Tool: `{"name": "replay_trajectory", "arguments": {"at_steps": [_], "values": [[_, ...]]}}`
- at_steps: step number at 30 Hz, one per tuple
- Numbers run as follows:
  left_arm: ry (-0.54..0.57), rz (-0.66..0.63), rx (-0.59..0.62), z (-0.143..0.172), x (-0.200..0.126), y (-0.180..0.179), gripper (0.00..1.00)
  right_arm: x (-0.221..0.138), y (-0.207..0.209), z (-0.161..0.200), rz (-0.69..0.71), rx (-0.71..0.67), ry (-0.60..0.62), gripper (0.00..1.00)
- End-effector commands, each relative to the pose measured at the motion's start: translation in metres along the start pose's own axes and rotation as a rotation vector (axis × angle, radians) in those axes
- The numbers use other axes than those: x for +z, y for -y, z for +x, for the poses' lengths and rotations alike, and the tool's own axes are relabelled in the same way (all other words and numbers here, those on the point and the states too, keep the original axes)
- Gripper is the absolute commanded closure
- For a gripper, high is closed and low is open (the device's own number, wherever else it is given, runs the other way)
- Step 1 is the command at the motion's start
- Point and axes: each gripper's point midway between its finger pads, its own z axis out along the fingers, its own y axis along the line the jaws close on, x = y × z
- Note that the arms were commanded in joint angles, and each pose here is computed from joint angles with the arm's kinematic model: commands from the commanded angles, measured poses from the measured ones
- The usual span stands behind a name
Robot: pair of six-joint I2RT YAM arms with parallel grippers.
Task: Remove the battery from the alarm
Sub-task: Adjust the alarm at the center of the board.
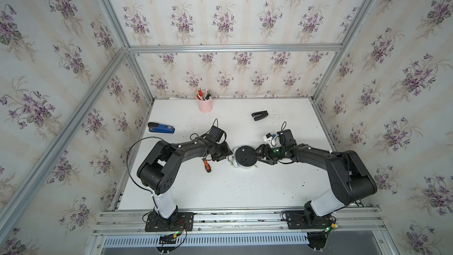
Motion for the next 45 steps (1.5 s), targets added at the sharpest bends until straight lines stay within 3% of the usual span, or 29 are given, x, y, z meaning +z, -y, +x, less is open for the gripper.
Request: {"name": "replay_trajectory", "arguments": {"at_steps": [1, 11, 20, 28, 35, 40, 45], "values": [[-0.033, -0.088, 0.021, 0.007, 0.007, -0.016, 0.57, 0.000, 0.002, 0.000, 0.011, -0.007, 0.001, 0.29], [-0.108, -0.277, 0.072, 0.011, 0.005, -0.033, 0.75, -0.002, 0.001, 0.001, 0.012, -0.013, 0.005, 0.30], [-0.101, -0.294, 0.132, 0.007, -0.008, -0.026, 0.94, -0.005, -0.003, 0.000, 0.010, -0.027, 0.009, 0.31], [-0.032, -0.297, 0.357, -0.014, -0.095, 0.029, 0.97, -0.020, -0.022, -0.006, 0.008, -0.071, 0.041, 0.31], [0.000, -0.453, 0.539, -0.026, -0.158, 0.036, 0.98, -0.034, -0.034, -0.012, 0.005, -0.101, 0.064, 0.31], [0.007, -0.653, 0.703, -0.027, -0.175, 0.039, 0.99, -0.039, -0.030, -0.006, 0.005, -0.091, 0.061, 0.31], [-0.037, -0.843, 0.846, -0.020, -0.158, 0.044, 1.00, -0.048, -0.027, 0.000, 0.011, -0.094, 0.057, 0.31]]}}
